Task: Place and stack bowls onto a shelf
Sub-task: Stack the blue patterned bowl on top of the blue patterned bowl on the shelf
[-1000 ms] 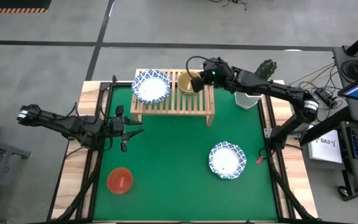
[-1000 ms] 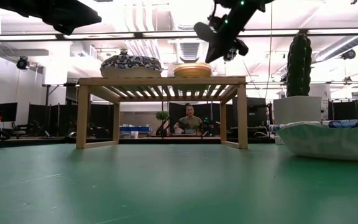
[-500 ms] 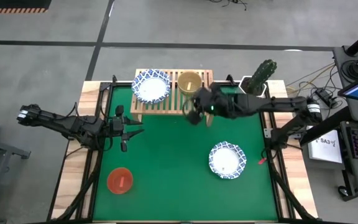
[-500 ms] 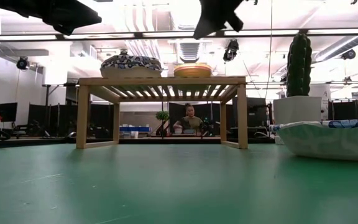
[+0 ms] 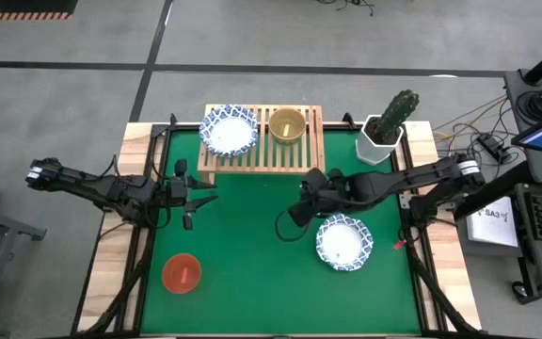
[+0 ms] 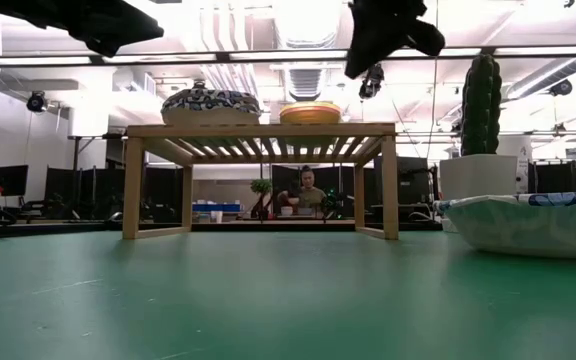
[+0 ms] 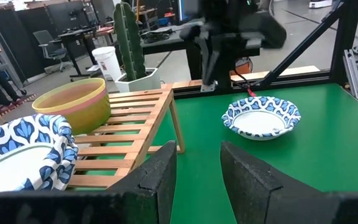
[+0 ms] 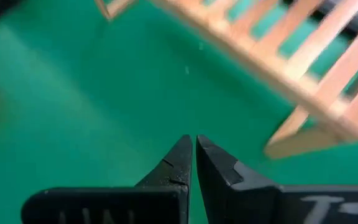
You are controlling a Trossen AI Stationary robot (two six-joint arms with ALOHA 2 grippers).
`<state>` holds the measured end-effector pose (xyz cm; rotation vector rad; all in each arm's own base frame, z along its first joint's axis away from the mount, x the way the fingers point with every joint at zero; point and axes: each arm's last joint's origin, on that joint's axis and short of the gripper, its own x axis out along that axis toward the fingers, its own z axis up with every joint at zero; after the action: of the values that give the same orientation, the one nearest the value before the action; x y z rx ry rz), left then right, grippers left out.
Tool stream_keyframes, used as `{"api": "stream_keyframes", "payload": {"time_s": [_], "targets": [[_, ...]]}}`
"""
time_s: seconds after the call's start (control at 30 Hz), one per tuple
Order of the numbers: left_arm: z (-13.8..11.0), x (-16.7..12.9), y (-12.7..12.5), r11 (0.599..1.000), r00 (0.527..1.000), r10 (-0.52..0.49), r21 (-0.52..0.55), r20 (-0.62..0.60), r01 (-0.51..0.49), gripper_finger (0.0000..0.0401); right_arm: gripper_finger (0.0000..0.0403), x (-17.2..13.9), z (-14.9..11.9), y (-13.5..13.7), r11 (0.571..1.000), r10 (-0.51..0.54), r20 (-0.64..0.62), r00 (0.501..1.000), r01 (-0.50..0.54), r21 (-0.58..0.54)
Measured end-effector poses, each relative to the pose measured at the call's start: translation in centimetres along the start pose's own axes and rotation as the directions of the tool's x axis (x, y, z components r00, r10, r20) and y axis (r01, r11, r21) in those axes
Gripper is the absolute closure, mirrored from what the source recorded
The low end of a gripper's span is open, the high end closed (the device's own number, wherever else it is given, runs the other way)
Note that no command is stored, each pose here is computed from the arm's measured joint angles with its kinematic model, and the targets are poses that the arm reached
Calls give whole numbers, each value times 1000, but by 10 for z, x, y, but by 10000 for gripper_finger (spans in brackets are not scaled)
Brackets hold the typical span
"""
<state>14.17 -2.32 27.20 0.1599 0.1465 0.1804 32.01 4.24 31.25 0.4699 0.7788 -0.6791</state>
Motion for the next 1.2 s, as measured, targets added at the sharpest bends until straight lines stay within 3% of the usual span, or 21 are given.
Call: {"api": "stream_keyframes", "payload": {"time_s": [0.17, 0.33, 0.47, 0.57, 0.67, 0.77, 0.9, 1.2], "targets": [[0, 1, -1, 1000, 1000, -1, 2, -5, 1, 294, 373, 24, -11, 7, 999, -28, -105, 994, 31, 29], [-1, 1, -1, 1000, 1000, -1, 5, -8, 1, 294, 319, 45, -15, 10, 998, -61, -173, 983, 63, 10], [-1, 2, -1, 1000, 1000, -1, 7, -12, 1, 294, 266, 46, -12, 10, 995, -33, -231, 972, 55, 89], [-2, 3, -2, 1000, 1000, -2, 10, -16, 2, 294, 230, 45, -17, 5, 979, -60, -320, 945, 118, 165], [-2, 4, -2, 1000, 1000, -2, 18, -23, 2, 294, 207, 45, -31, 1, 942, -138, -435, 890, 253, 218], [-3, 6, -3, 1000, 1000, -3, 27, -31, 4, 294, 200, 51, -48, 6, 913, -188, -505, 843, 340, 227], [-4, 7, -4, 999, 999, -3, 53, -38, 5, 294, 200, 65, -62, 16, 908, -192, -549, 813, 359, 214], [3, 5, -2, 998, 1000, 1, 68, -18, 0, 294, 200, 98, -71, 15, 863, -204, -675, 709, 456, 218]]}}
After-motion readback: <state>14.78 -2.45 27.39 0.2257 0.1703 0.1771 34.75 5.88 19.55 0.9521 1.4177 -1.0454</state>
